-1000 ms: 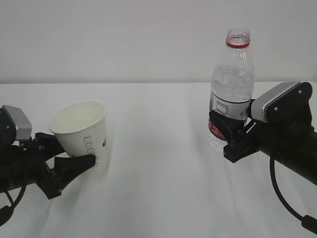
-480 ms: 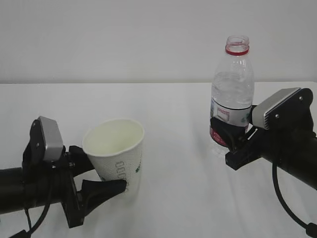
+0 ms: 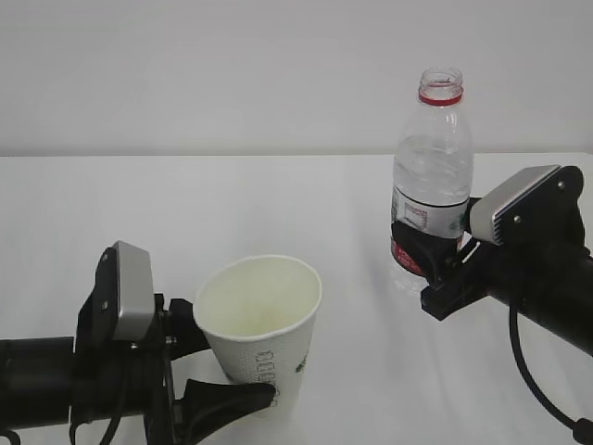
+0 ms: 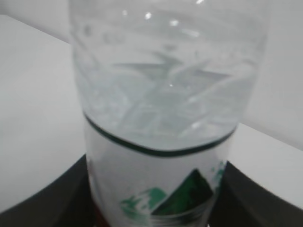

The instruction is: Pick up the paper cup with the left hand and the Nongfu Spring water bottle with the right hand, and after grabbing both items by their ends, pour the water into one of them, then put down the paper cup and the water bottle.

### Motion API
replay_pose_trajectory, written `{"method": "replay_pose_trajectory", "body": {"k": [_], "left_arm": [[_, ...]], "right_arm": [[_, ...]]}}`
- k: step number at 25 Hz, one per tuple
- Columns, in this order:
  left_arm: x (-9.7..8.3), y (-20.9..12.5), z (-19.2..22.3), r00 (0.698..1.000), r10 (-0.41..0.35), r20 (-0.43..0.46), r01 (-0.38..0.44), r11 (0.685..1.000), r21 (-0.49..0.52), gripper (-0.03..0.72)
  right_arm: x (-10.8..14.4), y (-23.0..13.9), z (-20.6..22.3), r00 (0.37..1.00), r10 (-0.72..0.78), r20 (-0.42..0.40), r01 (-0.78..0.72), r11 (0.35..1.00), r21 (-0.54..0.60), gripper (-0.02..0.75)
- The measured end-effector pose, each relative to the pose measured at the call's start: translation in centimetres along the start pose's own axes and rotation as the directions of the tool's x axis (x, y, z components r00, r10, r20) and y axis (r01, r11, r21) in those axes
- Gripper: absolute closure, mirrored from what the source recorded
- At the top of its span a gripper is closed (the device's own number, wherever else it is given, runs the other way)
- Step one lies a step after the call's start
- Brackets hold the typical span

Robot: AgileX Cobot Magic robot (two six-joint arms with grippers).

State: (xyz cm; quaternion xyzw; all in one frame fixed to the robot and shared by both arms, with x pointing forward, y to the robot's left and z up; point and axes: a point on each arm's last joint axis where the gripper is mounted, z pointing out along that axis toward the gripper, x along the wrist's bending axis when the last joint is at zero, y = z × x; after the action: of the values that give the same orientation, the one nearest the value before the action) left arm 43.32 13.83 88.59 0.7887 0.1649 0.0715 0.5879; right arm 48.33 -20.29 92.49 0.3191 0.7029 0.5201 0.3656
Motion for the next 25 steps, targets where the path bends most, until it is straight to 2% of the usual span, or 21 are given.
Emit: {"method": "replay_pose_trajectory", "body": {"k": [5, 16, 25], "left_arm": [[-0.3, 0.9, 1.2, 0.999, 0.041, 0.034, -0.04, 0.999, -0.027, 0.175], [0.0, 1.3, 1.5, 1.0, 0.027, -0.008, -0.027, 0.999, -0.046, 0.176], [-0.2, 3.3, 0.9, 0.997, 0.072, -0.029, -0.074, 0.992, -0.106, 0.183]], "right_arm": [[0.0, 0.0, 0.0, 1.0, -0.002, -0.004, 0.002, 1.0, 0.0, 0.286], [0.2, 0.6, -0.2, 0.999, -0.023, -0.023, 0.022, 0.999, -0.027, 0.286], [0.1, 1.4, -0.5, 0.999, -0.032, -0.017, 0.031, 0.998, -0.057, 0.286]]}}
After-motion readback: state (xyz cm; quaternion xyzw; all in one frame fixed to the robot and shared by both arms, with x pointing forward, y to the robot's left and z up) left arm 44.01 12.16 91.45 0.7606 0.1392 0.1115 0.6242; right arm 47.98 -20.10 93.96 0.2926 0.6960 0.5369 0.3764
